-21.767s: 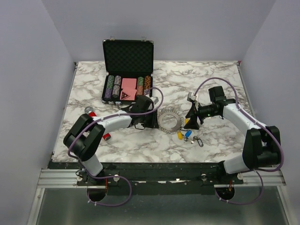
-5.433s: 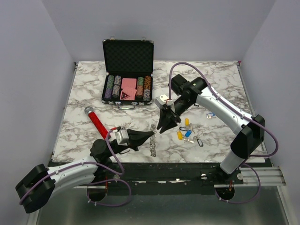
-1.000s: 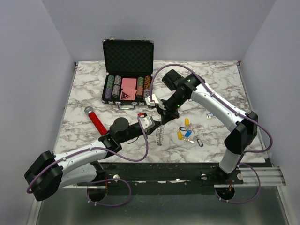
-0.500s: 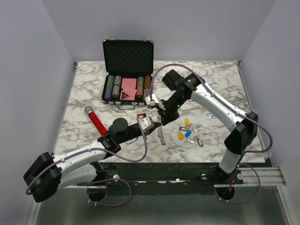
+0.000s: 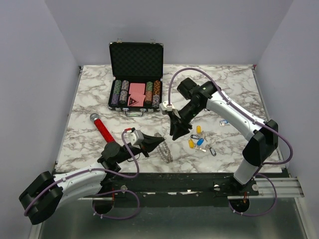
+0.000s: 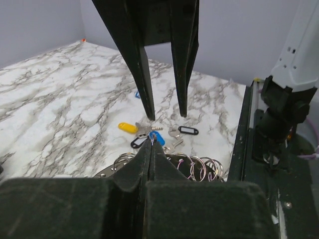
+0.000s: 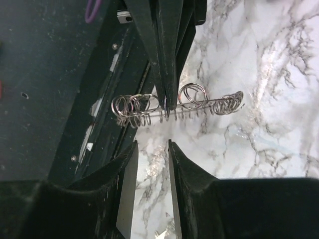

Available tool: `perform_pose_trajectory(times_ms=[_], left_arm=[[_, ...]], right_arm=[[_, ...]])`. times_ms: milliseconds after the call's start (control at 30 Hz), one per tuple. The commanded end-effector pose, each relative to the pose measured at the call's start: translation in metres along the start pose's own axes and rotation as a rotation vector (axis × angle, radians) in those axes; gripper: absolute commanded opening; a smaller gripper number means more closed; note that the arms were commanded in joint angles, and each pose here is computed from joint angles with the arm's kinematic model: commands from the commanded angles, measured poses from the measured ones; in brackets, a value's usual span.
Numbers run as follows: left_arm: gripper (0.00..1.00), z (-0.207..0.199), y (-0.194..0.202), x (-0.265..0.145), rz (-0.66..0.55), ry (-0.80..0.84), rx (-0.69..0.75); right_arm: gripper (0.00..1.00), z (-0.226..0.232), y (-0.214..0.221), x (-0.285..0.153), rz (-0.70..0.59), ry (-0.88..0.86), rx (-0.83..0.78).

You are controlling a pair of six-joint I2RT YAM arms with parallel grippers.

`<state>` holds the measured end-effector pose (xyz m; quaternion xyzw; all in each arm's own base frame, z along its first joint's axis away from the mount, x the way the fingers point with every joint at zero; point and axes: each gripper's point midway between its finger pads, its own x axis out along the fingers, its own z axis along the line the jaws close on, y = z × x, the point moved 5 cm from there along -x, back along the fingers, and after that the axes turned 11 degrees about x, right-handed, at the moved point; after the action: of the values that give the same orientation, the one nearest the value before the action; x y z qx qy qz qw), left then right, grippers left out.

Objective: Put the keys on the keyring

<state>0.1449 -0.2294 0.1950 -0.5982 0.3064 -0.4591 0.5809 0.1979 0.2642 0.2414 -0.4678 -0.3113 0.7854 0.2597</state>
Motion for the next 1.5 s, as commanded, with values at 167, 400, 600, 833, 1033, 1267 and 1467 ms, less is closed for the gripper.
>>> perform_pose_trajectory(times_ms=[167, 400, 600, 833, 1033, 1267, 1467], left_arm=[[0.00, -0.006, -0.042, -0.006, -0.239, 0.014, -0.074], [0.00, -0.006, -0.042, -0.004, -0.239, 0.015, -0.082], [0.00, -0.005, -0.042, -0.003, -0.240, 0.004, -0.092], [0.00, -0.002, -0.040, -0.002, -0.235, -0.019, -0.099], [0.00, 0.001, -0.040, -0.003, -0.236, -0.045, -0.107], [0.00, 0.003, -0.041, -0.003, -0.236, -0.060, -0.112], [0.00, 0.003, -0.040, -0.003, -0.233, -0.066, -0.114]], right_arm=[[0.39, 0.008, -0.018, 0.008, -0.182, -0.085, -0.135], [0.37, 0.011, -0.026, 0.011, -0.228, -0.142, -0.125], [0.34, 0.015, -0.026, 0.011, -0.246, -0.166, -0.123], [0.28, 0.015, -0.026, 0.013, -0.255, -0.185, -0.106], [0.26, 0.013, -0.025, 0.017, -0.250, -0.192, -0.090], [0.21, 0.010, -0.026, 0.019, -0.249, -0.186, -0.076], [0.16, 0.008, -0.027, 0.019, -0.248, -0.183, -0.058]])
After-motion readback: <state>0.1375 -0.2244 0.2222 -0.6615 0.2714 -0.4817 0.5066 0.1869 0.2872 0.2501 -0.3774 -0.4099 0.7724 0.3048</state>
